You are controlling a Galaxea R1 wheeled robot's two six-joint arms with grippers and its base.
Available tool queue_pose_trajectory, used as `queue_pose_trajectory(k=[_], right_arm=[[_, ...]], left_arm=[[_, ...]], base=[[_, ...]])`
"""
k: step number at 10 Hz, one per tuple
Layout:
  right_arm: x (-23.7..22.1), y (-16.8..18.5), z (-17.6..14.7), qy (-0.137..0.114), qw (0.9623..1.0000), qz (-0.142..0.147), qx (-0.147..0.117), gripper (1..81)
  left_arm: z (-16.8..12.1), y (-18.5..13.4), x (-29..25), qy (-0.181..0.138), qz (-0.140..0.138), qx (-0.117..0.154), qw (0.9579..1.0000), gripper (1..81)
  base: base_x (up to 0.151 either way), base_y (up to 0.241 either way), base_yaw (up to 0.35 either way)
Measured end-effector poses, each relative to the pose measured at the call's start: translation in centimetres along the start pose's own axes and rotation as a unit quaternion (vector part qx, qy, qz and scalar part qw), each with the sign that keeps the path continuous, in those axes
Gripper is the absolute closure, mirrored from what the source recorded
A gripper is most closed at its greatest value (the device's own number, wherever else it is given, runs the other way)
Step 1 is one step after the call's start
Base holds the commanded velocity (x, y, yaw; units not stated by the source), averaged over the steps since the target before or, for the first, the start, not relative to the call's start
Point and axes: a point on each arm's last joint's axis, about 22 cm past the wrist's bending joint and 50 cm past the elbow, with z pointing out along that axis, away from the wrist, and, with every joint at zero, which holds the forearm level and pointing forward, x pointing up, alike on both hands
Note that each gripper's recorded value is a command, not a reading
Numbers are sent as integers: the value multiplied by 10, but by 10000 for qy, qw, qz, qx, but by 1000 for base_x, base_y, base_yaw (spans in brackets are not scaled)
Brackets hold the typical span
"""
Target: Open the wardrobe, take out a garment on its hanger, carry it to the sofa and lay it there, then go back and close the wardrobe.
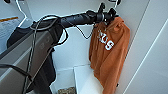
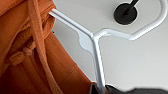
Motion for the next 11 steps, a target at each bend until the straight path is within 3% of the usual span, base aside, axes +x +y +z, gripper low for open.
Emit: queue_pose_trajectory(k=[4, 6, 9, 11], right_arm=[[0, 0, 0, 2, 10000, -2, 3, 10], [0, 0, 0, -24, 10000, -29, 1, 10], [8, 0, 1, -177, 9991, -386, -2, 10], [16, -1, 1, -171, 9987, -477, -1, 10]], left_arm=[[-28, -7, 38, 296, 38, 73, 9995, 811], [-44, -12, 47, 274, 104, 120, 9995, 811], [-115, -27, 81, 575, 206, 393, 9974, 811], [-133, -31, 88, 670, 272, 450, 9964, 811]], base=[[0, 0, 0], [0, 0, 0], [0, 0, 0], [0, 0, 0]])
